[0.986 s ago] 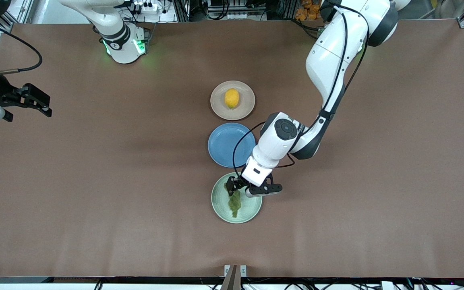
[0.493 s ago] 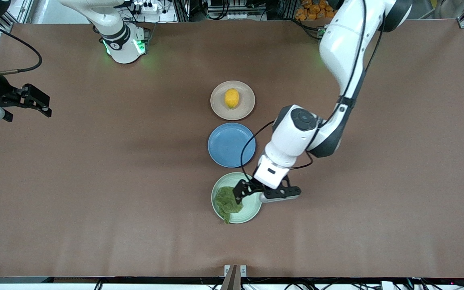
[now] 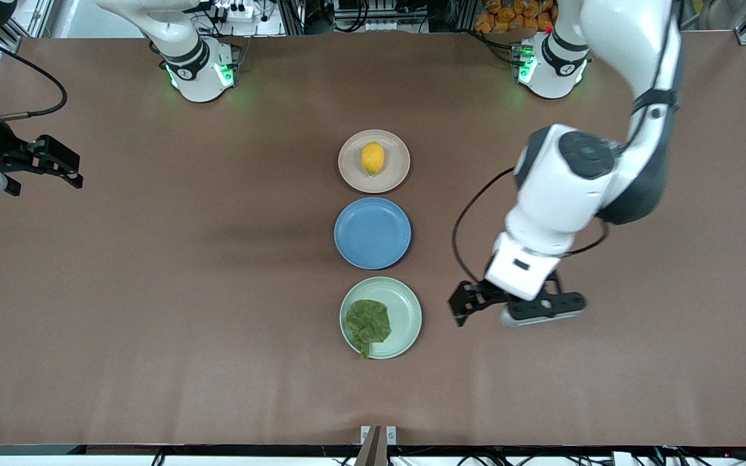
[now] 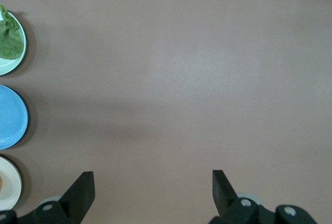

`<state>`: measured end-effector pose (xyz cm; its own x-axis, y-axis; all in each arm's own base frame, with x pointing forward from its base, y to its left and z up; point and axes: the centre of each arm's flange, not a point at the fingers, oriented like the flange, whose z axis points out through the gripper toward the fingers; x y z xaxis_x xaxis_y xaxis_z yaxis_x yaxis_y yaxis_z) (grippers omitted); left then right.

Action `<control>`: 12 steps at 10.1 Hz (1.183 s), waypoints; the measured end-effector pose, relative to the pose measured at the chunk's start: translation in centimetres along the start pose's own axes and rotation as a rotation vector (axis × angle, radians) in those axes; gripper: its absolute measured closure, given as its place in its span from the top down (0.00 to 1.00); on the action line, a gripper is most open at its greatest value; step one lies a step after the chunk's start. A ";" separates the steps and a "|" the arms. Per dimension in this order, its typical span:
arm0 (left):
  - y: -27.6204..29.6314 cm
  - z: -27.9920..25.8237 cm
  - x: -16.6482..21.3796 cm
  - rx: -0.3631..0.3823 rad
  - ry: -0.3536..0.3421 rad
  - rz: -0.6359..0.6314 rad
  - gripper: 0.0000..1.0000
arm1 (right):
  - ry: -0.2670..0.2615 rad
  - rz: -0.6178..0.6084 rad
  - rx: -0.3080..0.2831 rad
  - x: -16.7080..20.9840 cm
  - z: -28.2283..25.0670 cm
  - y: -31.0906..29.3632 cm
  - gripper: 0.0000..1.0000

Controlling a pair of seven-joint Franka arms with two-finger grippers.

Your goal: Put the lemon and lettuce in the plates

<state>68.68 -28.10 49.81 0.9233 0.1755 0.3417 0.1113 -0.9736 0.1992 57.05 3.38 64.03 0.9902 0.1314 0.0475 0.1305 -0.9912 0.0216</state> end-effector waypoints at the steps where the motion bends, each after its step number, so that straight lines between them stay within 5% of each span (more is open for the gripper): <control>1: -2.7 -2.2 1.0 0.035 -0.037 0.028 1.00 | 0.001 0.000 0.000 0.0 0.0 0.0 1.00; 8: -13.1 -12.9 1.1 0.161 -0.272 0.058 1.00 | 0.004 -0.006 0.001 0.1 0.1 -0.3 1.00; 12: -17.1 -17.3 0.1 0.174 -0.310 0.058 1.00 | 0.002 -0.006 0.001 0.2 0.2 -0.3 1.00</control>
<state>60.55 -8.94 62.37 0.9946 0.0923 0.0474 0.0915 -0.9956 0.0194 57.17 3.74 63.81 0.9892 0.1376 0.0497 0.1368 -0.9904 0.0210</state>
